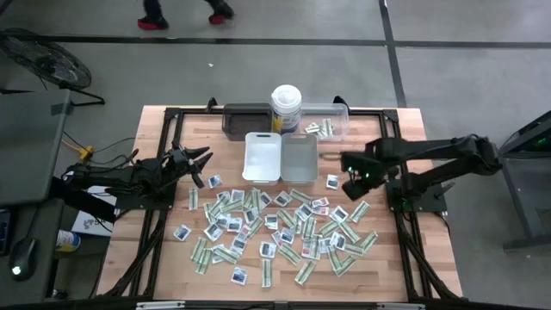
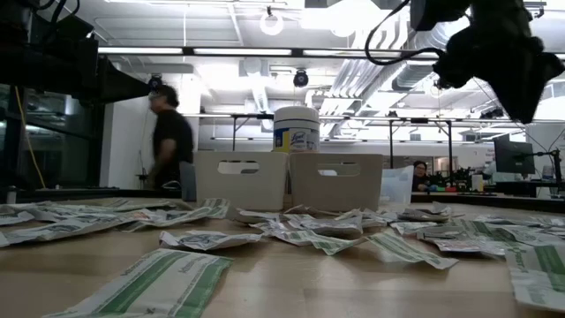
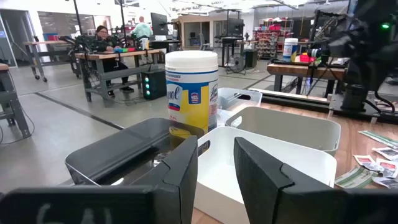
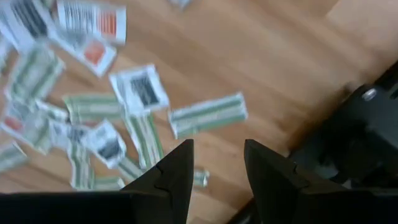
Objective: Pick & Place First Aid Supplies
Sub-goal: Put the band aid into the transparent bin
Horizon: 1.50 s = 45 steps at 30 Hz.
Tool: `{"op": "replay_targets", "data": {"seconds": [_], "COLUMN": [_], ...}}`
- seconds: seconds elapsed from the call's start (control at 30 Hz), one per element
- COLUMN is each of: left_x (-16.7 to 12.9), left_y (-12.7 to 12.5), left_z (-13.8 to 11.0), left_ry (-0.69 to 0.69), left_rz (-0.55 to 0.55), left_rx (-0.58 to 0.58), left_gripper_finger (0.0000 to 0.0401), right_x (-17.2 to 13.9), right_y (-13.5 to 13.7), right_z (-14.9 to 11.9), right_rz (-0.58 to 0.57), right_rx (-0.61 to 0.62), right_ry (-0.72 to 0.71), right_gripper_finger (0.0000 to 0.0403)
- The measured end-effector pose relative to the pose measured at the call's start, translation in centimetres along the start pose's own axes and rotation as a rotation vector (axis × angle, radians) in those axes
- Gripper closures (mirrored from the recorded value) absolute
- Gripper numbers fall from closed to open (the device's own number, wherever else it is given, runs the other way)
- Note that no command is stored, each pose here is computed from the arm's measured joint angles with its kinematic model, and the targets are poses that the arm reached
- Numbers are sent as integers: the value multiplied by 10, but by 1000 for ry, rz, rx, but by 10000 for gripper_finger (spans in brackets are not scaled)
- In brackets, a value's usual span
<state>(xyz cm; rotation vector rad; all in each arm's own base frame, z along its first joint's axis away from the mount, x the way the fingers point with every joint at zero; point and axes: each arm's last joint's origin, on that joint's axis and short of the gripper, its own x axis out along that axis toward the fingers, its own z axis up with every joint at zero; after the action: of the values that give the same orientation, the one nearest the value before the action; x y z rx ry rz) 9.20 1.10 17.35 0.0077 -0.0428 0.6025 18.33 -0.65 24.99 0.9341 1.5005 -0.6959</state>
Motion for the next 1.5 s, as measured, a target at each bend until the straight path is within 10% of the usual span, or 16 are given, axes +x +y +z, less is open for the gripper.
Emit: {"op": "replay_targets", "data": {"seconds": [0.63, 1.03, 1.5], "left_x": [0, 0, 0], "left_y": [0, 0, 0], "left_z": [0, 0, 0], "left_ry": [0, 0, 0], "left_rz": [0, -1, 0], "left_rx": [0, 0, 0], "left_gripper_finger": [300, 300, 300], "right_x": [72, 107, 126], "right_y": [65, 59, 50], "right_z": [-22, -23, -24], "right_rz": [-193, -121, -92], "right_rx": [-208, -172, -319], "right_ry": [96, 114, 107], "right_gripper_finger": [264, 172, 195]}}
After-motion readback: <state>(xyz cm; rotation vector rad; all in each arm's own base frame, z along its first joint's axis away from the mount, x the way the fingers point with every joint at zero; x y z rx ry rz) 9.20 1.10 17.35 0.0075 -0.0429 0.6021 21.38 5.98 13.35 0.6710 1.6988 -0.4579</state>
